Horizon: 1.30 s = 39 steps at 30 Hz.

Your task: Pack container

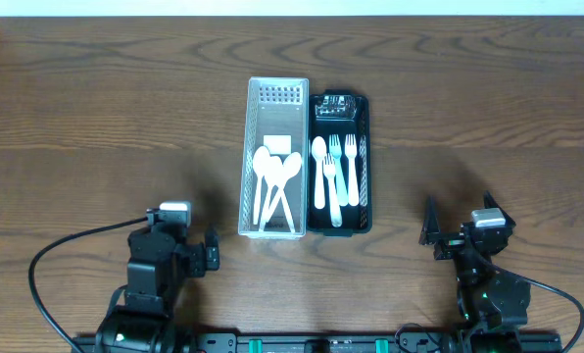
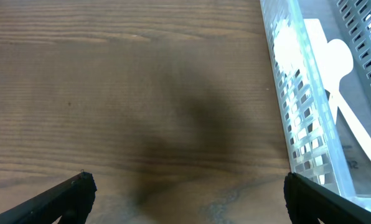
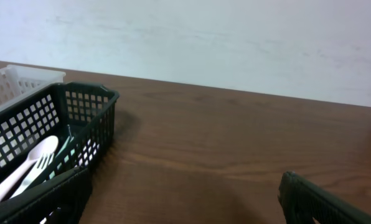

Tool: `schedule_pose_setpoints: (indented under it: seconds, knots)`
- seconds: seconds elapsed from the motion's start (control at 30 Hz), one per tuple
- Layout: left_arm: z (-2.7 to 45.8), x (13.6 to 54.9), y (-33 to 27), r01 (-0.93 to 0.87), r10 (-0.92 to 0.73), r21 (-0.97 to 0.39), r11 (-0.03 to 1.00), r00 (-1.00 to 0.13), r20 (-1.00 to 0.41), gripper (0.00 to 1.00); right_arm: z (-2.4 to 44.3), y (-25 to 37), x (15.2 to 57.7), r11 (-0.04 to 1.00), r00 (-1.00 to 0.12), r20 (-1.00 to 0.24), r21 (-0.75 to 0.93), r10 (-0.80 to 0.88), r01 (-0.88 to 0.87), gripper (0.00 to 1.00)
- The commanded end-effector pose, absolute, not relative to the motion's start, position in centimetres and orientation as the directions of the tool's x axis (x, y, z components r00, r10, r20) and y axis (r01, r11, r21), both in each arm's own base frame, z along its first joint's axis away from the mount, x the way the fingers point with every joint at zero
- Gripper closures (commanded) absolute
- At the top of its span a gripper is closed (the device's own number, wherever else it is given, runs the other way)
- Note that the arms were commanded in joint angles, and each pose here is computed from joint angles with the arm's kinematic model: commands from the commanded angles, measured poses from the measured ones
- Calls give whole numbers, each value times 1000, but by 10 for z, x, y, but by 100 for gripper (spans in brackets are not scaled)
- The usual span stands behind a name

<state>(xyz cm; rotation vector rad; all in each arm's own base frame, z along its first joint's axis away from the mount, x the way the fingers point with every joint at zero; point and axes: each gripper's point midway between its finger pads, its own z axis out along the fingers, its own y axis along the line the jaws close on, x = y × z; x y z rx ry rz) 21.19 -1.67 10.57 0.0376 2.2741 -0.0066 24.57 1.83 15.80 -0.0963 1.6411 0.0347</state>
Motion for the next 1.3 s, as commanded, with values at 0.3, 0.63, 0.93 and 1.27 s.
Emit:
schedule_pose_setpoints:
  seconds: [0.3,0.63,0.93,1.27]
  knots:
    - [142,194,19,-111,-21,34,993,-461,-887,2,157,19,245,995,-70,-996,-45,-51,-87,1]
    - [146,243,19,-114,9,23,993,-122,-992,2,157,19,245,995,-70,-996,-45,-51,-87,1]
    - [138,243,13,-76,5,17,997,-152,-988,2,157,19,245,995,-70,-996,-45,-51,-87,1]
    - [137,243,13,-77,5,17,997,-155,-988,2,157,19,245,995,-70,-996,-45,-51,-87,1]
